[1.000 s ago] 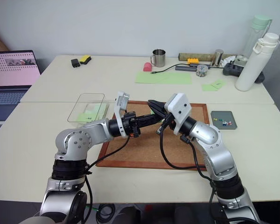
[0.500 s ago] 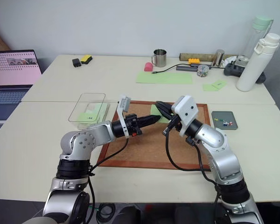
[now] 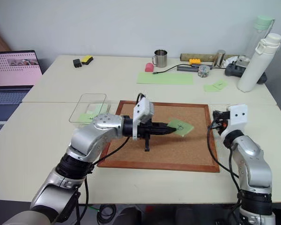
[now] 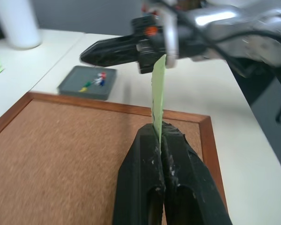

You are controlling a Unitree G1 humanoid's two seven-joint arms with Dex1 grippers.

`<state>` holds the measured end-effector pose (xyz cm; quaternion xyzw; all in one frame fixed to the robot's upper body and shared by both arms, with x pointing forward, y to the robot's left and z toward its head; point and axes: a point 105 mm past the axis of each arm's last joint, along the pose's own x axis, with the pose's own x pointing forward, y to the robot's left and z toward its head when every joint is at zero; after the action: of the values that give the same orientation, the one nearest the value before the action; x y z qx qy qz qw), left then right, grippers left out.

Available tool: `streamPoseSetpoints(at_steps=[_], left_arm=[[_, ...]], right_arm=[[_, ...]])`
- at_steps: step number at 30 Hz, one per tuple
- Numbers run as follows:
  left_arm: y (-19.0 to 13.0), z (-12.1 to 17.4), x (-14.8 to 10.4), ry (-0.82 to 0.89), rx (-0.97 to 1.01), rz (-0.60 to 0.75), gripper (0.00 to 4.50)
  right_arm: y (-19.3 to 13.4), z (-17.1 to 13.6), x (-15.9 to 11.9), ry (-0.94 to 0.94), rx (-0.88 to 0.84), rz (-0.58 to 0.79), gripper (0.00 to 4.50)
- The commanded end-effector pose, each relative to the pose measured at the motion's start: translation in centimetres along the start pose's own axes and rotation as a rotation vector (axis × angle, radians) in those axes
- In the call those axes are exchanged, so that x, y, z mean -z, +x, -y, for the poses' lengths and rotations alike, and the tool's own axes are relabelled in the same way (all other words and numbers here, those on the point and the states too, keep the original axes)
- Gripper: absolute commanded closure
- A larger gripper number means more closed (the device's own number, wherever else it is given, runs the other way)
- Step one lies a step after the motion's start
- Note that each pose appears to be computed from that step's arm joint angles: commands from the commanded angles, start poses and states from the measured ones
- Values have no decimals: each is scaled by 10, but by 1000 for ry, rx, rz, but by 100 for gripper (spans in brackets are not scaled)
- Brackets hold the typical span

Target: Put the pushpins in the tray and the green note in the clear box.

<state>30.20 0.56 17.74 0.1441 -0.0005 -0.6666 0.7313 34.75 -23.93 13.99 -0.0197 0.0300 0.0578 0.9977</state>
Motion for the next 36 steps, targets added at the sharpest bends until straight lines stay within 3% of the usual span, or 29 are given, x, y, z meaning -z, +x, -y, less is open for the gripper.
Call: streamPoseSetpoints(at_steps=[1, 12, 15, 23, 30, 36], left_arm=[[7, -5, -12, 141, -9, 7, 443], [8, -2, -3, 186, -20, -12, 443], [6, -2, -3, 183, -29, -11, 450], [6, -4, -4, 187, -40, -6, 450], [0, -14, -8, 145, -80, 19, 450], [-29, -49, -16, 42, -287, 55, 450]], right_arm=[[14, 26, -9, 74, 51, 20, 450], [36, 69, 15, 154, 116, -62, 450], [38, 71, 14, 160, 115, -54, 396], [40, 70, 9, 155, 104, -36, 190], [34, 66, -10, 133, 62, 31, 190], [16, 18, -48, 72, -215, 133, 190]])
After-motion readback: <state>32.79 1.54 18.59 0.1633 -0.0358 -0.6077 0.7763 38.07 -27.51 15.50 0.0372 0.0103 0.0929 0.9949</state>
